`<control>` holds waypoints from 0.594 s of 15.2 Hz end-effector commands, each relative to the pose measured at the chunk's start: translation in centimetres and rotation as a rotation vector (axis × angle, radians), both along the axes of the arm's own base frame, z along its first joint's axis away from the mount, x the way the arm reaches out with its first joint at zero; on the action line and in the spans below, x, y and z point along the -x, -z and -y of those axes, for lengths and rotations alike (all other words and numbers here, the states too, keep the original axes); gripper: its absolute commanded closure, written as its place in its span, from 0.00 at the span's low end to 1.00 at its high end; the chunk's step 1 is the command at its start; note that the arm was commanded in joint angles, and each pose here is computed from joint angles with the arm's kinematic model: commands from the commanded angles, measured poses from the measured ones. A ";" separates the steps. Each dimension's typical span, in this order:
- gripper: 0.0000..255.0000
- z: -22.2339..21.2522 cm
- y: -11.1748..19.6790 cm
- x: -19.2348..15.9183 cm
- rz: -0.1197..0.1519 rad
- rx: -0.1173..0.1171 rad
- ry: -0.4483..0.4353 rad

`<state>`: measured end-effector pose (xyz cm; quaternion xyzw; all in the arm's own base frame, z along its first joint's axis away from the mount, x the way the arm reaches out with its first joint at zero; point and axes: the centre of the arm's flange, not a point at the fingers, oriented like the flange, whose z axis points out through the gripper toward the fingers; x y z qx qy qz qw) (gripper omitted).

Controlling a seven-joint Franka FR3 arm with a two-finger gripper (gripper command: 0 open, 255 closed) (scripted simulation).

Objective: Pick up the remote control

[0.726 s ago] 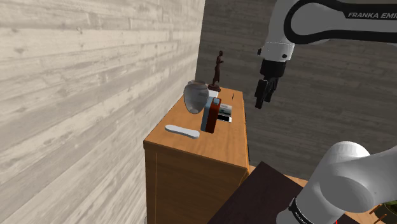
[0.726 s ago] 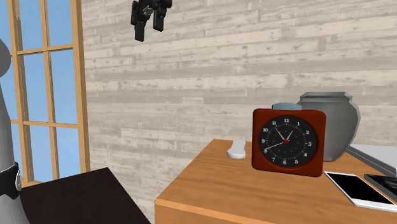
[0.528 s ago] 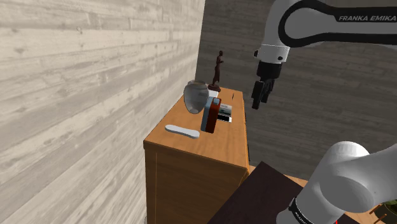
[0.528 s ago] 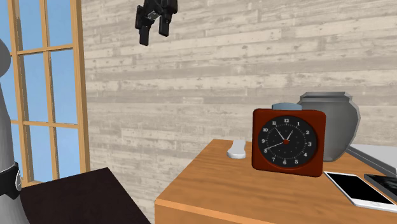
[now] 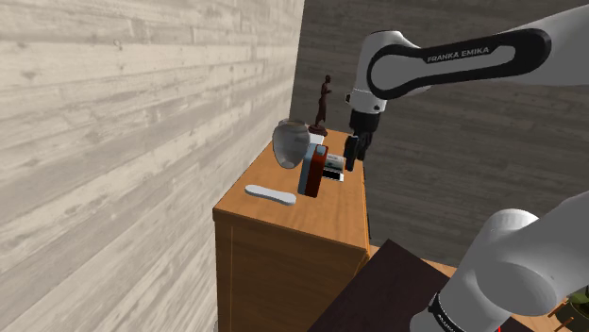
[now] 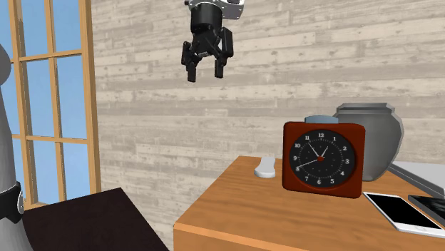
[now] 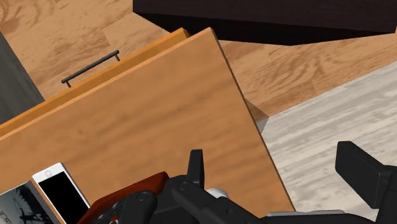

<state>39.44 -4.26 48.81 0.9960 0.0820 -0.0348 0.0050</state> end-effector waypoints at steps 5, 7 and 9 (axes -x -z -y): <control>0.00 0.0 5.0 -5.9 0.014 -0.001 -0.070; 0.00 0.0 6.7 -7.8 0.018 -0.001 -0.093; 0.00 -0.1 8.3 -9.8 0.022 -0.001 -0.116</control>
